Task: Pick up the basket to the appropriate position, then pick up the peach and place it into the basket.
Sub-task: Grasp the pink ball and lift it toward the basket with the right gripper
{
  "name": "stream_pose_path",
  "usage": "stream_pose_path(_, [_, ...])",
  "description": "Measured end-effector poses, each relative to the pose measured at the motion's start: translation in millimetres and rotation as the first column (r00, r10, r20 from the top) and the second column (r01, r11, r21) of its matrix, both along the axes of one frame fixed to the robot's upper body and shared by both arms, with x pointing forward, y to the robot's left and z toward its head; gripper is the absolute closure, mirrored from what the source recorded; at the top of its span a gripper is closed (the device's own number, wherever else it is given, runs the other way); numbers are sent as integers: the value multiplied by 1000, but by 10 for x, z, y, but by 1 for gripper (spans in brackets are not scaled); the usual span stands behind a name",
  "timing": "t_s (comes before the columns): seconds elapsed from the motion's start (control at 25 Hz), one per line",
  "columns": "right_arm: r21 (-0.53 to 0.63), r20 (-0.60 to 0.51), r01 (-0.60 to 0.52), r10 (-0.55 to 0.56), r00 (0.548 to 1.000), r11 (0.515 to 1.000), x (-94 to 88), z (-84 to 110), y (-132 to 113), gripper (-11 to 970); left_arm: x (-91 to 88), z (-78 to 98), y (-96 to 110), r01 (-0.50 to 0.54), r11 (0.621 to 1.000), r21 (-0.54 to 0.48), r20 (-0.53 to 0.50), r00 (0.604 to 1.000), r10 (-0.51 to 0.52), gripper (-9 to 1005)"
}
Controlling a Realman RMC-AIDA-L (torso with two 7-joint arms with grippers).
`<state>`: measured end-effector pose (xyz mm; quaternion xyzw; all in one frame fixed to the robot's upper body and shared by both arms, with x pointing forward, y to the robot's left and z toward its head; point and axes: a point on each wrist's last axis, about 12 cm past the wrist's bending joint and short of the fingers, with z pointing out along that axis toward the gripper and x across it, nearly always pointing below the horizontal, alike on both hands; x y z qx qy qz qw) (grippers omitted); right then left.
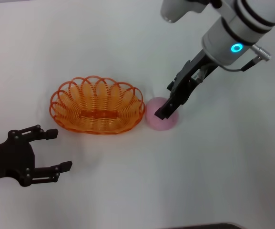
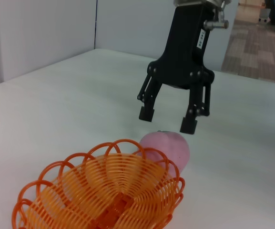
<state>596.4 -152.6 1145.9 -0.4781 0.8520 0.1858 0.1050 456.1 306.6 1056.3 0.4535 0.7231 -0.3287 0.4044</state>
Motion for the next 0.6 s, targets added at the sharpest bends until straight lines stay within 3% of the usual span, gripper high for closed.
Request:
stream_pose_path(0.24, [-25, -1, -3, 3, 1000, 1000, -9, -42, 68, 11, -1, 2, 0, 1, 1000, -1, 0, 1000, -1, 137])
stream_pose_path(0.6, [-63, 10, -1, 2, 1000, 998, -13, -167, 133, 10, -1, 4, 0, 2, 1000, -1, 1, 1000, -2, 137])
